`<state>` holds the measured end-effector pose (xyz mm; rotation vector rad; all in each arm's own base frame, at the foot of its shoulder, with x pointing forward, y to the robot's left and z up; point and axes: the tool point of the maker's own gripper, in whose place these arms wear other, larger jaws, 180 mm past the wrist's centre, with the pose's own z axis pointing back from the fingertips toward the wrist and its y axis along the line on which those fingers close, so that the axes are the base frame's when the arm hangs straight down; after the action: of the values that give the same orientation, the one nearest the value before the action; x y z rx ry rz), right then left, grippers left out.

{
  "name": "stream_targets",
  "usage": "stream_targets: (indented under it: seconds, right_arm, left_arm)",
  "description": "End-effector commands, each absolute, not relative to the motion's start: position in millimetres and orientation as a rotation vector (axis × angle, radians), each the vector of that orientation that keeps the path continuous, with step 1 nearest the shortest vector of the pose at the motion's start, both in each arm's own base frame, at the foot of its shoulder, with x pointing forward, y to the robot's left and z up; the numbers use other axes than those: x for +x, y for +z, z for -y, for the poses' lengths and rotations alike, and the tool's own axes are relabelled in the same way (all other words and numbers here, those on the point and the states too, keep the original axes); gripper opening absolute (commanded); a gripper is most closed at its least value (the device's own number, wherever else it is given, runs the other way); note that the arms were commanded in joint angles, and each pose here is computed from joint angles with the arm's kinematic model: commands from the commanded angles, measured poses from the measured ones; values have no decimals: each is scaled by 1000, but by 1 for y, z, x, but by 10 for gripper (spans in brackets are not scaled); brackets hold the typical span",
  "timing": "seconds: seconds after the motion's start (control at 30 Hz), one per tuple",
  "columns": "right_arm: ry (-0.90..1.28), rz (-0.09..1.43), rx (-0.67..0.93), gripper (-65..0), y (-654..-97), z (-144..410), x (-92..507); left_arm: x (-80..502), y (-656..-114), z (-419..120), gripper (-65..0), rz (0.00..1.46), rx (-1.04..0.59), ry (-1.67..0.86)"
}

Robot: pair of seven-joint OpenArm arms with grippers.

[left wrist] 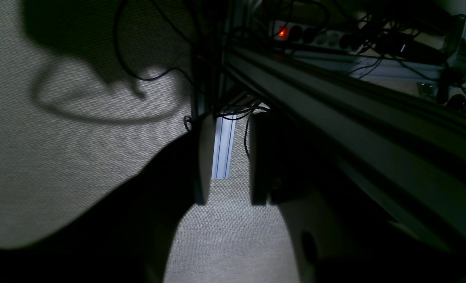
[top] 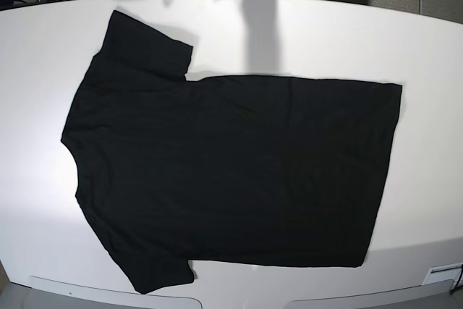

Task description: Fold the T-shirt properly

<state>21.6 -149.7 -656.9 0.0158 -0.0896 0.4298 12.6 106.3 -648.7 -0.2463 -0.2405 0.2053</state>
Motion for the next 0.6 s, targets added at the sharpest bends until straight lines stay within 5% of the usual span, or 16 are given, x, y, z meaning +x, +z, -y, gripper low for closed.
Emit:
stream_targets:
  seconds: [0.0,0.57]
  right_arm:
    - [433,103,10,-533,-656,154,23]
    - [439,102,-26,-533,-654,180,25]
  left_arm:
    - [11,-648,-105,-486,244,-254,202]
    - [14,-647,-107,-486,256,-253,246]
